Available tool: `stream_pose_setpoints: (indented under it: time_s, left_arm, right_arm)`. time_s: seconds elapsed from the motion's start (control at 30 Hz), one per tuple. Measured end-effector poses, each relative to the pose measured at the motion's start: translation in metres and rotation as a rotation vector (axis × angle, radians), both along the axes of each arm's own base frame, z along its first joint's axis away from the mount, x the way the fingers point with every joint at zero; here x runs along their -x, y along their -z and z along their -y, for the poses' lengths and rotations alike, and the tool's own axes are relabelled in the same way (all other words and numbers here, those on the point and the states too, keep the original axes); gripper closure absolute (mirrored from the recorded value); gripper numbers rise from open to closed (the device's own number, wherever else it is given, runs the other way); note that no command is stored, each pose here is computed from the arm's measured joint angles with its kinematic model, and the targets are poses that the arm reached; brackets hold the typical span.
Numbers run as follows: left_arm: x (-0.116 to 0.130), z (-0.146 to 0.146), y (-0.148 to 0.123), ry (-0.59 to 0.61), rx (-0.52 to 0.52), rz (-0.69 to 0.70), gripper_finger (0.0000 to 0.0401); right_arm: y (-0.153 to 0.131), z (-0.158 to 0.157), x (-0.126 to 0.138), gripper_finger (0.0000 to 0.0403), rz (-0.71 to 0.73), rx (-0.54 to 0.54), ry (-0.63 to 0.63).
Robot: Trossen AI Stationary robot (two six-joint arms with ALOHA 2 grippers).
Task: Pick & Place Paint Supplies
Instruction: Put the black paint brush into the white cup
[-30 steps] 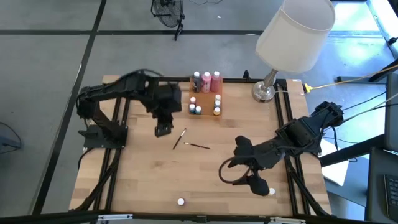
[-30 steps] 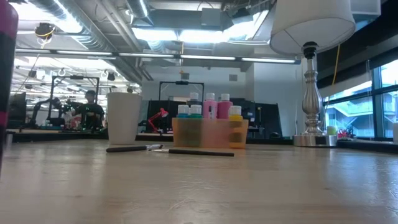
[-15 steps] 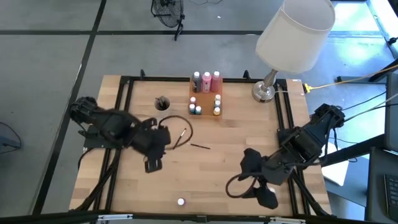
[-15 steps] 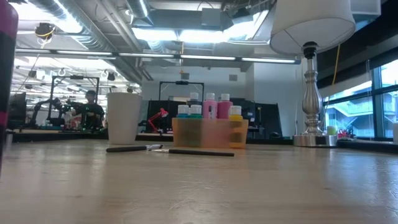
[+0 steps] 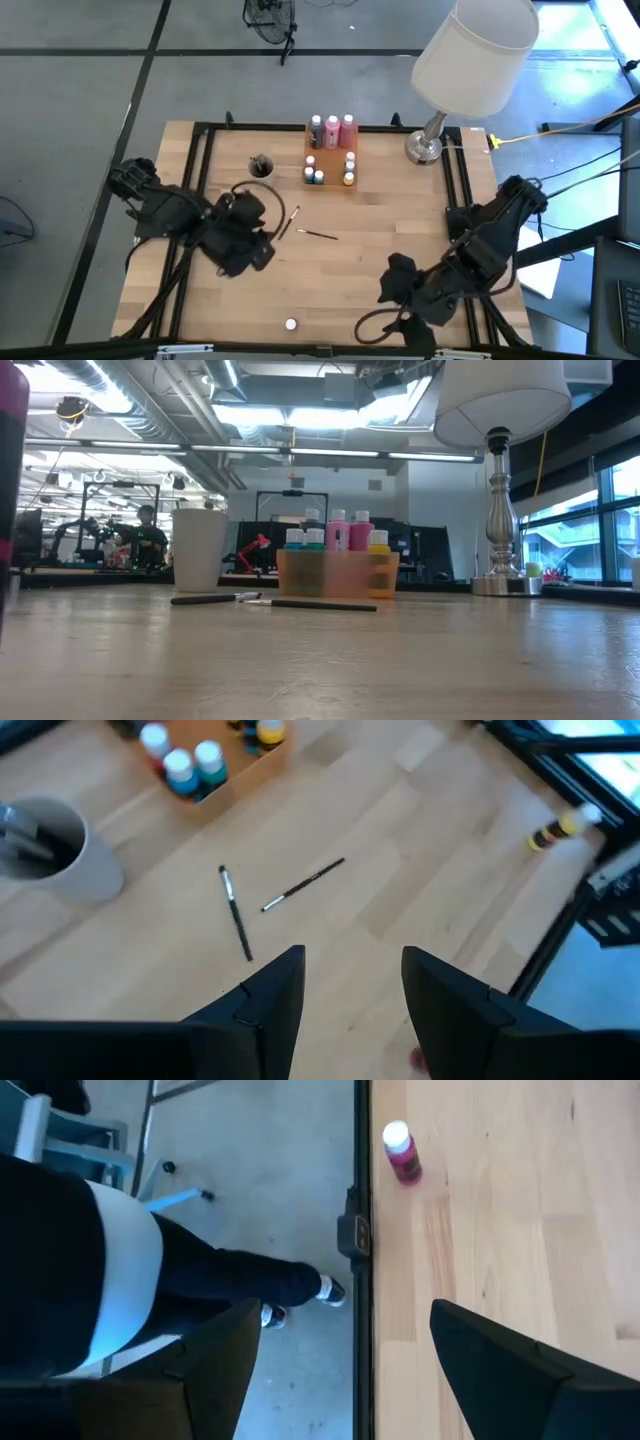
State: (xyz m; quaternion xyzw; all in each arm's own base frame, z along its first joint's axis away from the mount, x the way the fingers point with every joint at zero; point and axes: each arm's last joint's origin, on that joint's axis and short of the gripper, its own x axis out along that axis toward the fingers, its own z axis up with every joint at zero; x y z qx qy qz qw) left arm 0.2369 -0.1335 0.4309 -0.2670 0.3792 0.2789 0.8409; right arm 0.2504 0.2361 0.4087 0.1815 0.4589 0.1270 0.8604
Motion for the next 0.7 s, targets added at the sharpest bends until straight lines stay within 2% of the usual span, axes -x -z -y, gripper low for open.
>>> stream_pose_setpoints:
  time_s: [0.1,0.23,0.47,0.6,0.7]
  left_arm:
    - [-0.010,-0.017,0.002,-0.041,0.024,-0.031,0.0237]
    - [-0.024,-0.047,0.013,-0.054,0.050,-0.137,0.0237]
    - [-0.048,-0.101,0.056,-0.064,0.109,-0.322,0.0237]
    - [-0.066,-0.123,0.086,-0.020,0.185,-0.298,0.0237]
    - [-0.078,-0.137,0.109,0.003,0.205,-0.245,0.0237]
  right_arm:
    - [0.008,-0.007,-0.003,0.0107,-0.039,-0.009,-0.004]
    - [0.013,-0.013,-0.006,0.0107,-0.076,-0.044,-0.014]
    - [0.013,-0.013,-0.008,0.0107,-0.072,-0.054,-0.008]
    - [0.014,-0.007,-0.013,0.0107,-0.074,-0.038,0.004]
    - [0.015,0.001,-0.016,0.0107,-0.090,-0.018,0.021]
